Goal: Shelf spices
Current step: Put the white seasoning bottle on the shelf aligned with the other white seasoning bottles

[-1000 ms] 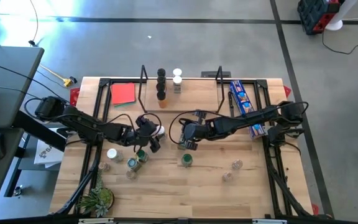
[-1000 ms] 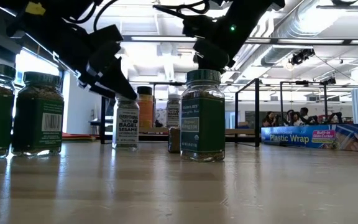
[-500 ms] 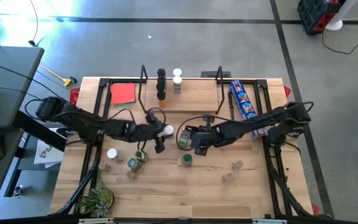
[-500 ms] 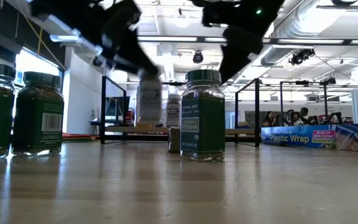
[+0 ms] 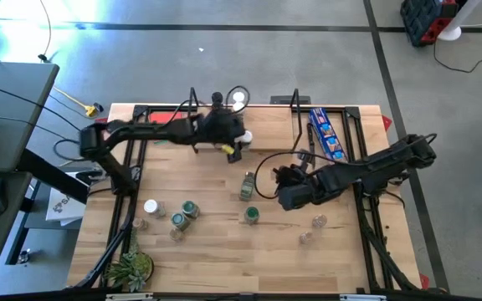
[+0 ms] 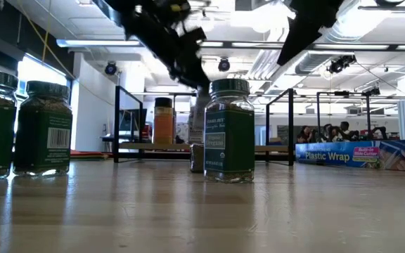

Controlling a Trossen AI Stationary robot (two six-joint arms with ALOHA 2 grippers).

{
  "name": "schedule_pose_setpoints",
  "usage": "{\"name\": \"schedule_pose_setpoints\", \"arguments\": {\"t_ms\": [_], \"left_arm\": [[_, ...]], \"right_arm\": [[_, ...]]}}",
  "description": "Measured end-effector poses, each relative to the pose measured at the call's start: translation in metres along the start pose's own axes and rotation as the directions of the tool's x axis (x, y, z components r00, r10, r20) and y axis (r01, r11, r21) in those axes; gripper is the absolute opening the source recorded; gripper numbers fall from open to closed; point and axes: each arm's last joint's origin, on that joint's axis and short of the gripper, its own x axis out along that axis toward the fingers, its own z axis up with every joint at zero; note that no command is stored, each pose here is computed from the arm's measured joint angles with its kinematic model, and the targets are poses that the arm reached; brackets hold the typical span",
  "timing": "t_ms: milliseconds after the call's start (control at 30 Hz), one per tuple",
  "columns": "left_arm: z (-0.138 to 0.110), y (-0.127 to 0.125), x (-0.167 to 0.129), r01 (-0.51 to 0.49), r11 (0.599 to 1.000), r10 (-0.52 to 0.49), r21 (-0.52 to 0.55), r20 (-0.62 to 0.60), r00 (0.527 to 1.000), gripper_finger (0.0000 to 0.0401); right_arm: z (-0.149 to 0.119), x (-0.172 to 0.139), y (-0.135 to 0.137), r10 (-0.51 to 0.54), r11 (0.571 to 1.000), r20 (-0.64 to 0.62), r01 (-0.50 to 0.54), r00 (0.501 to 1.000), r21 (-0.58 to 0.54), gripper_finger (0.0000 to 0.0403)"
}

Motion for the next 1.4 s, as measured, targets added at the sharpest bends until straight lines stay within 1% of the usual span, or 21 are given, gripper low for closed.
{"name": "schedule_pose_setpoints", "arguments": {"t_ms": [100,200,367,500,767,933,1133,1400], "left_arm": [[0.001,0.012,0.013,-0.029,0.999,0.031,0.036,-0.063,0.998,0.0198],[0.002,0.020,0.019,-0.042,0.998,0.045,0.043,-0.073,0.996,0.0198],[-0.003,0.025,0.019,-0.046,0.998,0.049,0.036,-0.110,0.993,0.0219],[-0.006,0.027,0.019,-0.042,0.998,0.047,0.035,-0.139,0.989,0.0227],[-0.006,0.027,0.019,-0.043,0.994,0.056,0.096,-0.139,0.989,0.0231],[-0.007,0.029,0.019,-0.095,0.988,0.115,0.125,-0.157,0.981,0.0232],[-0.006,0.031,0.017,-0.128,0.976,0.157,0.175,-0.164,0.974,0.0233],[-0.004,0.031,0.013,-0.139,0.973,0.168,0.182,-0.154,0.974,0.0233]], "right_arm": [[-0.001,-0.004,0.003,0.006,1.000,0.012,-0.006,1.000,-0.009,0.0016],[-0.002,-0.005,0.006,0.011,1.000,0.015,-0.011,1.000,-0.007,0.0016],[-0.003,-0.008,0.008,0.011,1.000,0.026,-0.011,1.000,-0.011,0.0016],[-0.004,-0.008,0.009,0.010,1.000,0.027,-0.010,1.000,-0.013,0.0016],[-0.003,-0.008,0.009,0.010,1.000,0.034,-0.010,0.999,-0.007,0.0016],[-0.003,-0.008,0.009,0.010,1.000,0.033,-0.010,0.999,-0.008,0.0016],[-0.003,-0.008,0.009,0.010,1.000,0.033,-0.010,0.999,-0.007,0.0016],[-0.003,-0.008,0.009,0.011,1.000,0.034,-0.011,0.999,-0.007,0.0016]]}}
